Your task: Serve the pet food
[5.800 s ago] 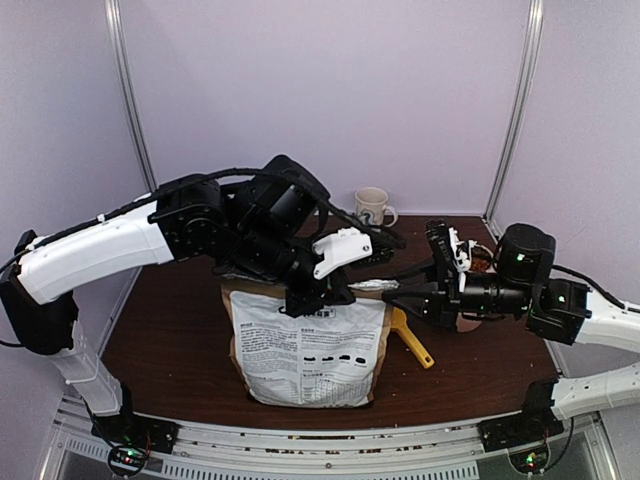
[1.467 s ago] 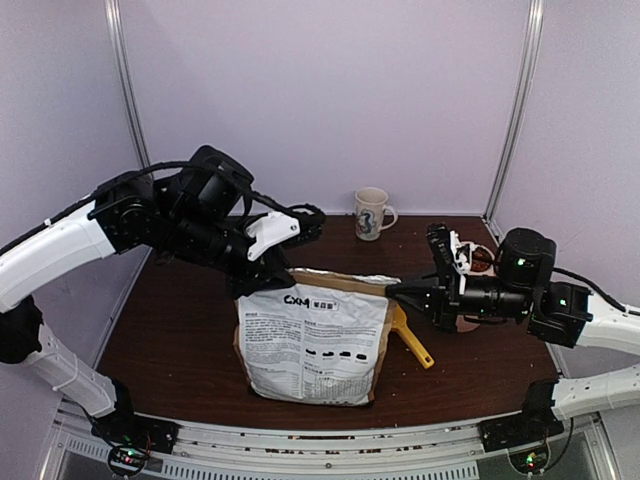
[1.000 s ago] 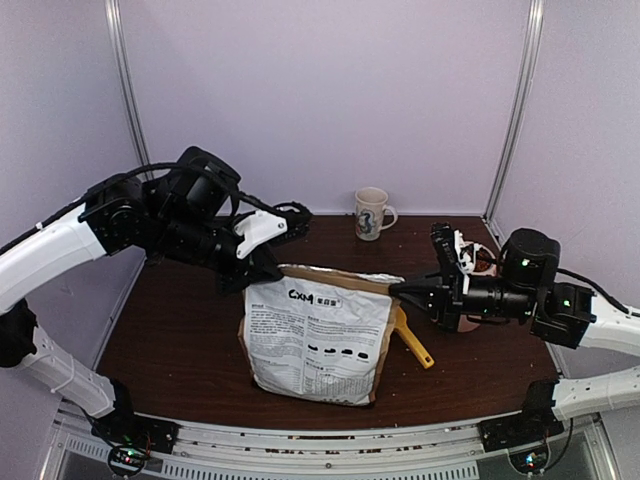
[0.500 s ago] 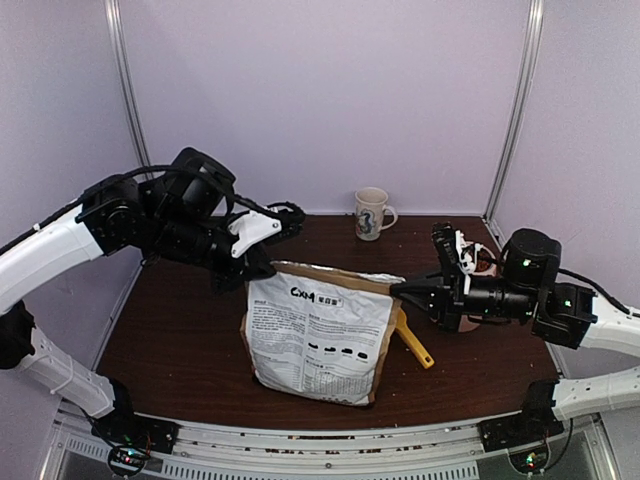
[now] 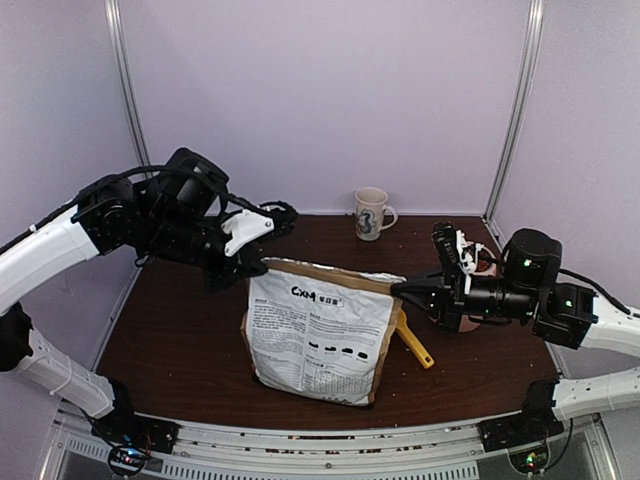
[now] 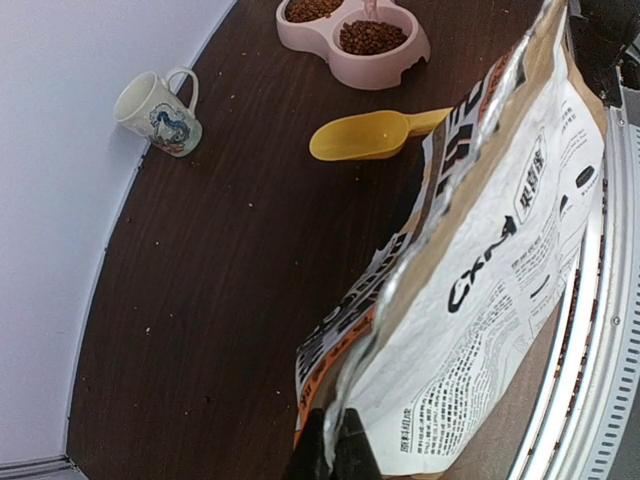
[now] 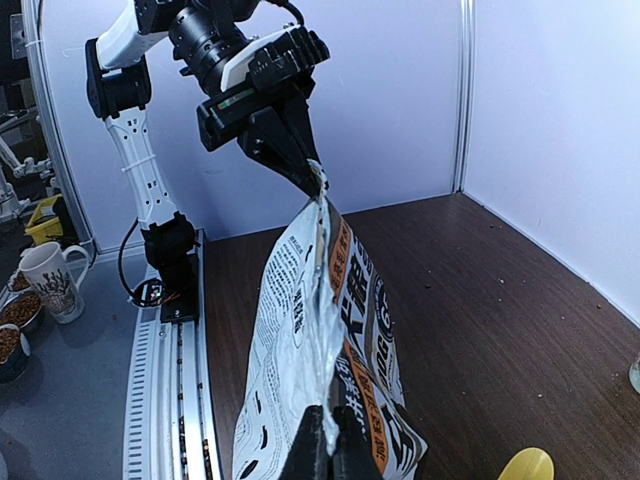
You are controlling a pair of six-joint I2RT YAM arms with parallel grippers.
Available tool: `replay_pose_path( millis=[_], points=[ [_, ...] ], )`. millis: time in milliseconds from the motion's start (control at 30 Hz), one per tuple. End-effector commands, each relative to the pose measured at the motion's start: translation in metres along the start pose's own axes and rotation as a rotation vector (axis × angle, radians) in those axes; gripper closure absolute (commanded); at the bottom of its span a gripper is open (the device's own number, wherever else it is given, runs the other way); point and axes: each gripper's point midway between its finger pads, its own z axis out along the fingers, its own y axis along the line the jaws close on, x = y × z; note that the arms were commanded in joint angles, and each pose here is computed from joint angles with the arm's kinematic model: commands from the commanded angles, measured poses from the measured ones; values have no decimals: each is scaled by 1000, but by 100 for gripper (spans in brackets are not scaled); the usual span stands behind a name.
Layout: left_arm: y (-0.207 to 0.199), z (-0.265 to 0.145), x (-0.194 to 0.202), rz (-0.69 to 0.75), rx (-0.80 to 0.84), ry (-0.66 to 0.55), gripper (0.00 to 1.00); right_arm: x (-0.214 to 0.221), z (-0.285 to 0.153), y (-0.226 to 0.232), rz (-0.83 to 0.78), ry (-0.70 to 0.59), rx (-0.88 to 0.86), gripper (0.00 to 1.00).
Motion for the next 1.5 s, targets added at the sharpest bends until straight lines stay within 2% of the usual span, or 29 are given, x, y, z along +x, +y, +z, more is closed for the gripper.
replay_pose_path(
  millis=[0, 33, 67, 133, 167, 200, 233, 367, 400, 433, 500, 533, 633, 800, 900, 933, 1000, 1033, 1100, 1267, 1367, 1467],
  points=[
    [26, -10, 13, -33, -114, 34, 97, -22, -10, -2, -26, -77, 25, 100],
    [27, -10, 13, -33, -121, 37, 86, -21, -10, -2, -25, -75, 24, 100],
    [28, -11, 14, -33, -125, 38, 79, -21, -10, -2, -25, -76, 25, 100],
    [29, -12, 14, -34, -131, 36, 76, -20, -10, -2, -24, -73, 26, 100],
    [30, -13, 14, -35, -132, 35, 80, -21, -11, -2, -25, -76, 27, 100],
    [29, -13, 15, -33, -129, 34, 94, -21, -11, -2, -26, -76, 26, 100],
    [29, -13, 15, -33, -128, 34, 100, -21, -10, -2, -26, -75, 26, 100],
    [30, -13, 16, -34, -132, 37, 99, -21, -11, -2, -26, -76, 27, 100],
    [31, -13, 17, -37, -140, 41, 84, -21, -11, -2, -26, -76, 28, 100],
    [32, -14, 17, -38, -144, 40, 76, -21, -10, -2, -25, -75, 28, 100],
    [33, -16, 17, -39, -148, 38, 74, -21, -11, -2, -25, -76, 30, 100],
    [33, -16, 17, -39, -150, 37, 76, -21, -11, -3, -24, -74, 30, 100],
    [34, -17, 18, -40, -153, 36, 100, -21, -11, -2, -25, -74, 30, 100],
    [30, -16, 14, -48, -127, 23, 100, -21, -11, -3, -25, -75, 33, 100],
    [31, -18, 8, -63, -123, -6, 52, -24, -12, -6, -19, -80, 51, 100],
    [30, -20, 4, -67, -115, -27, 42, -25, -12, -7, -11, -81, 60, 94],
    [25, -27, -9, -76, -81, -92, 26, -31, -14, -10, 4, -91, 78, 69],
    [23, -32, -17, -85, -62, -127, 22, -33, -15, -12, 18, -94, 92, 56],
    [17, -44, -34, -99, -11, -205, 16, -39, -17, -16, 40, -95, 117, 41],
    [10, -71, -76, -151, 85, -370, 11, -63, -24, -29, 111, -66, 204, 15],
    [21, -79, -93, -197, 60, -425, 4, -73, -26, -42, 142, -24, 280, 10],
    [42, -77, -99, -266, 9, -444, 2, -77, -30, -64, 170, 7, 410, 9]
  ],
)
